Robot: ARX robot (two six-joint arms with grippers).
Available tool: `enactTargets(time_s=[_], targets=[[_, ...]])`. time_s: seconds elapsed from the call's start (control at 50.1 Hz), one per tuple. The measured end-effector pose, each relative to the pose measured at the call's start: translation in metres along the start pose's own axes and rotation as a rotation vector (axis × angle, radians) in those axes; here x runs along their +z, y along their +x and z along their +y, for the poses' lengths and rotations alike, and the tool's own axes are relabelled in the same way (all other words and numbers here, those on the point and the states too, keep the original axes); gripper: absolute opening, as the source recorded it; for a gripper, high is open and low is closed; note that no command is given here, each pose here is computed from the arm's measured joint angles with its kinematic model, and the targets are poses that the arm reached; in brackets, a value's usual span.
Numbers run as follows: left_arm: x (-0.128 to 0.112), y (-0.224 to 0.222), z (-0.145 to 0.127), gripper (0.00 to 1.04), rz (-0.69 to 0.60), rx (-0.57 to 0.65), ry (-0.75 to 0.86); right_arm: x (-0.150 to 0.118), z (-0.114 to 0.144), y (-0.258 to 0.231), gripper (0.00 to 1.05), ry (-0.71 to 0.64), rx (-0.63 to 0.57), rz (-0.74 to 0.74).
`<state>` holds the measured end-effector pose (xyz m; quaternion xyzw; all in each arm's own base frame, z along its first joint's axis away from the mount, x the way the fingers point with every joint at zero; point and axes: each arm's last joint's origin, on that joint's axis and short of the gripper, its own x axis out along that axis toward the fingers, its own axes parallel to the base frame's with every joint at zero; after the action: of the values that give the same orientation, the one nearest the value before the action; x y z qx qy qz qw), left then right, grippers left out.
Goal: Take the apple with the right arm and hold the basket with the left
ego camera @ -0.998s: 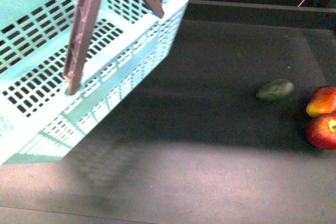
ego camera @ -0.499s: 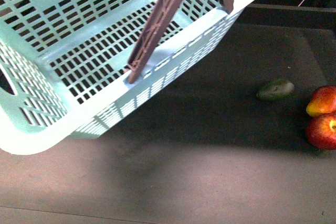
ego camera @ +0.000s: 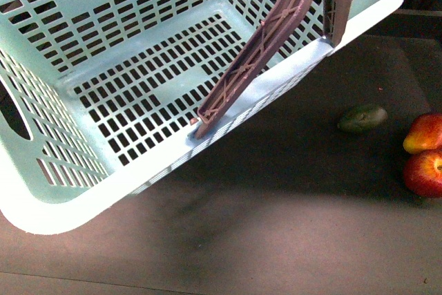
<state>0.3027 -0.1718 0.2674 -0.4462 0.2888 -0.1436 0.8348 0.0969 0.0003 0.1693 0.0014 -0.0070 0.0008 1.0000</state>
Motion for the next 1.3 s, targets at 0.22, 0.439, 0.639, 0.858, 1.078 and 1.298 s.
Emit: enactTargets(time_s=[0.22, 0.439, 0.639, 0.858, 1.078, 1.298], targets=[[-0.006, -0.008, -0.008, 0.18, 0.016, -0.031, 0.011, 0.0, 0.0, 0.0, 0.96, 0.0, 0.0, 0.0], [-0.006, -0.008, -0.007, 0.18, 0.011, -0.025, 0.013, 0.0, 0.0, 0.0, 0.96, 0.0, 0.0, 0.0], [-0.006, -0.008, -0.007, 0.18, 0.012, -0.024, 0.012, -0.001, -0.001, 0.001, 0.96, 0.034, -0.016, 0.106], [-0.006, -0.008, -0.007, 0.18, 0.015, -0.025, 0.012, -0.018, -0.021, 0.036, 0.96, 0.116, -0.145, 0.458], [-0.006, -0.008, -0.007, 0.18, 0.012, -0.023, 0.014, -0.055, -0.043, 0.11, 0.96, 0.071, -0.171, 0.55], [-0.006, -0.008, -0.007, 0.18, 0.011, -0.023, 0.016, -0.124, -0.056, 0.149, 0.96, 0.085, -0.167, 0.726]])
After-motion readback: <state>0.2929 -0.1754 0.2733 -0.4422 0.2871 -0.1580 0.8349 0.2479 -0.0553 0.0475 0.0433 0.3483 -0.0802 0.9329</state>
